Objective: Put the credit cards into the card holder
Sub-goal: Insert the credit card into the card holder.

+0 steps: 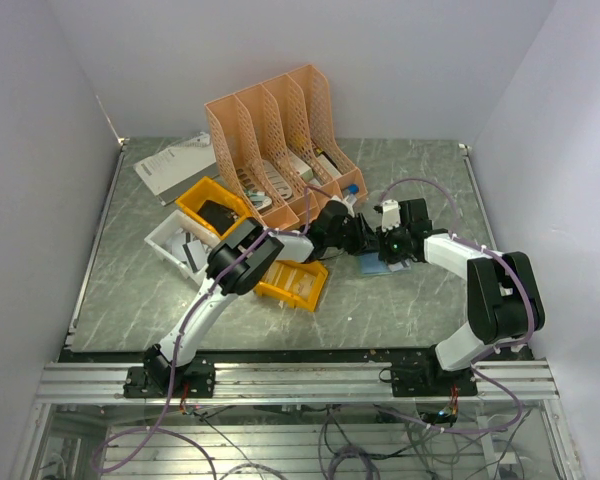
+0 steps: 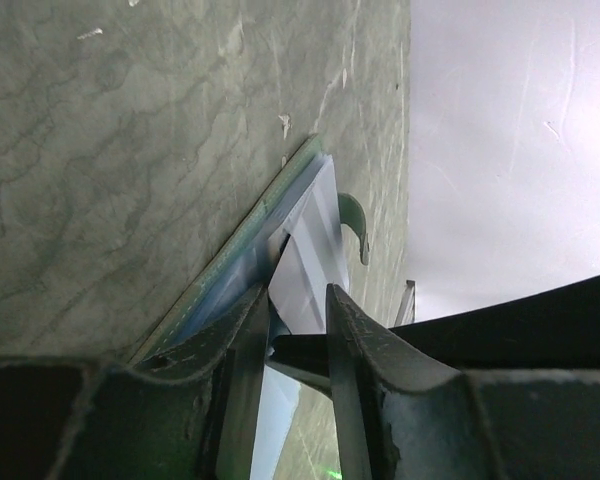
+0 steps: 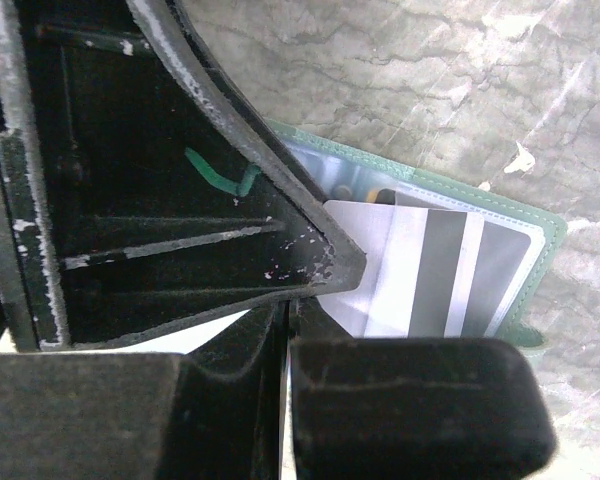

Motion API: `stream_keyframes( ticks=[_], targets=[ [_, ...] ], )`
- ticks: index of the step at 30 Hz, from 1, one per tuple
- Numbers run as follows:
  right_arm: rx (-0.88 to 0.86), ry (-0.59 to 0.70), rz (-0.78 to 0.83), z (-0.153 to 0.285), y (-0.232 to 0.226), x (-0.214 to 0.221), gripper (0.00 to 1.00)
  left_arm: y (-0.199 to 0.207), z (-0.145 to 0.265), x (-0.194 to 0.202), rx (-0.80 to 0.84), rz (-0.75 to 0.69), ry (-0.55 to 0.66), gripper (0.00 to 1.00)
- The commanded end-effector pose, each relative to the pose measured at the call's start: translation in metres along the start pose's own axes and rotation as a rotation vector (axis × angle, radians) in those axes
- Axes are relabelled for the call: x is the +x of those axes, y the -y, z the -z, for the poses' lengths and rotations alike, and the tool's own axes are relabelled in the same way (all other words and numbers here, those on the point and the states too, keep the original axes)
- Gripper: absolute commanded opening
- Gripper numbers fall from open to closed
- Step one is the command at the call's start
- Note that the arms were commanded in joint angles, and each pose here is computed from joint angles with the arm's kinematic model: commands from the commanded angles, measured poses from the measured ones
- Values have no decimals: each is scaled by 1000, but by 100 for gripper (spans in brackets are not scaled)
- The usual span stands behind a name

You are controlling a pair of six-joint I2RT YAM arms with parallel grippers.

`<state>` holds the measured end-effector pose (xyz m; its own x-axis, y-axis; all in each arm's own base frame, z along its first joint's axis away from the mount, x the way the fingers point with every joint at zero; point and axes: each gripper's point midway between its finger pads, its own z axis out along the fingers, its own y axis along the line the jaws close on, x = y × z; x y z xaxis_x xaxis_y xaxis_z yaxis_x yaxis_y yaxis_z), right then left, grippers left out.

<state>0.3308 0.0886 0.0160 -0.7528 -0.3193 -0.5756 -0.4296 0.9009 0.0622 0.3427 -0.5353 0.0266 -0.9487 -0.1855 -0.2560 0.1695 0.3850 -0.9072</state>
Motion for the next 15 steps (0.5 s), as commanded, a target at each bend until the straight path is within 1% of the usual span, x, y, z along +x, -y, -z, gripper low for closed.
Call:
stream_keyframes(
  ticks=[1,10,15],
  targets=[
    [65,-5,-2,-5,12,3,0,-48,7,15,-126,27,-25,42],
    [122,3,-18,-4,21,0,0,-40,19,7,-126,10,-1,43],
    [128,13,-26,-3,22,-4,0,-42,24,11,-135,9,-2,43]
  ],
)
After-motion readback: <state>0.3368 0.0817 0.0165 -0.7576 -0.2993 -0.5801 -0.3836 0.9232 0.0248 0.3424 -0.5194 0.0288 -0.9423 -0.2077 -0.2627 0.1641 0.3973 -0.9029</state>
